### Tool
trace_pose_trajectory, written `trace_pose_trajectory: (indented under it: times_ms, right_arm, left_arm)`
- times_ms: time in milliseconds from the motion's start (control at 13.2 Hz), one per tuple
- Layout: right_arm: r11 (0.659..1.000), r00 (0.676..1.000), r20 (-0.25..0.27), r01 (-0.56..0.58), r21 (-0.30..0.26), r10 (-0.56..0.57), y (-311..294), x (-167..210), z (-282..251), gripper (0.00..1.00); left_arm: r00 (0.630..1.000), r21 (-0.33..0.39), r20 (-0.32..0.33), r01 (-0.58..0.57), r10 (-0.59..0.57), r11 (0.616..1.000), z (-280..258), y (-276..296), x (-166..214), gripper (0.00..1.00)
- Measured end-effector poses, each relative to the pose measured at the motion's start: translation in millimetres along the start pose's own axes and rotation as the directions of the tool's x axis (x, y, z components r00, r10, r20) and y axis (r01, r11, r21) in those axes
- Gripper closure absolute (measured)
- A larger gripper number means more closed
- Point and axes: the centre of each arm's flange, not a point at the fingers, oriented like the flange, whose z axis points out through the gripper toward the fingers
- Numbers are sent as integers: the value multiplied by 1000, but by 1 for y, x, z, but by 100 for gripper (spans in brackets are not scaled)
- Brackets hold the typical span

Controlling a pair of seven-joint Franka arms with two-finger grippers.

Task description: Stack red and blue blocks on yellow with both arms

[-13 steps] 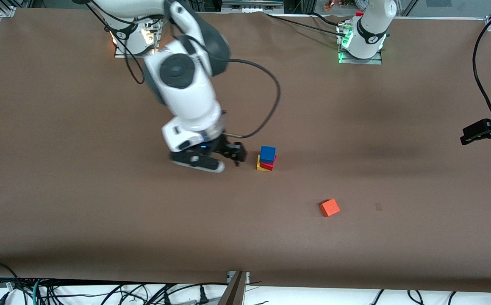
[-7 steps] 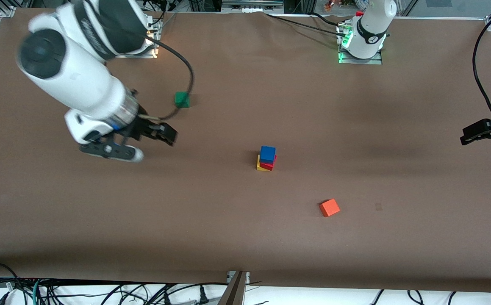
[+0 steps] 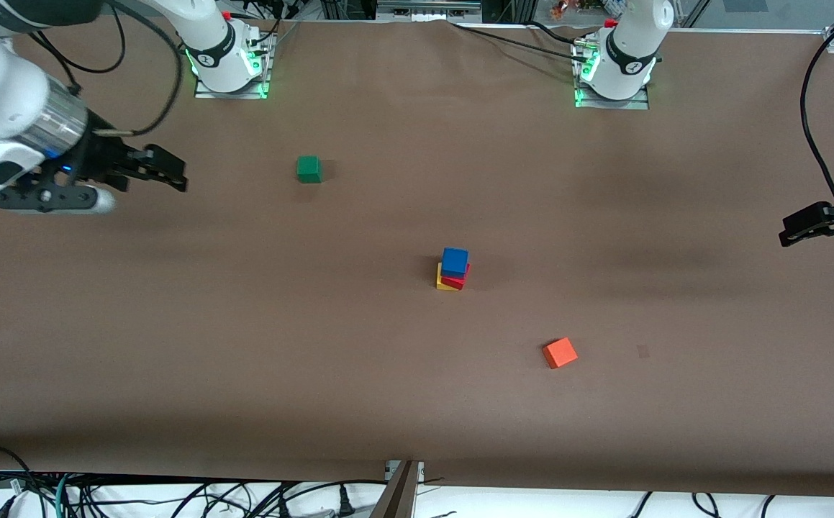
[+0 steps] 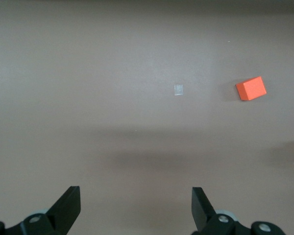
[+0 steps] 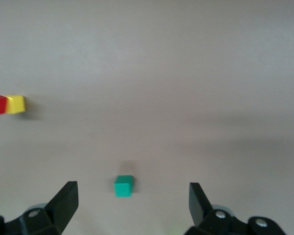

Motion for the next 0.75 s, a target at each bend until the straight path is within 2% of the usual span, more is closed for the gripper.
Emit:
trace_pose_trajectory:
  times_ms: [226, 755]
  right_arm:
    - [998, 998, -17, 53, -15, -53, 17, -14, -3, 0]
    - [992, 992, -41, 119, -34, -120, 39, -8, -4, 0]
  left_arm:
    - [1000, 0, 0, 3, -3, 1000, 0, -2, 0, 0]
    - [1000, 0, 0, -3, 3, 1000, 0, 2, 0, 0]
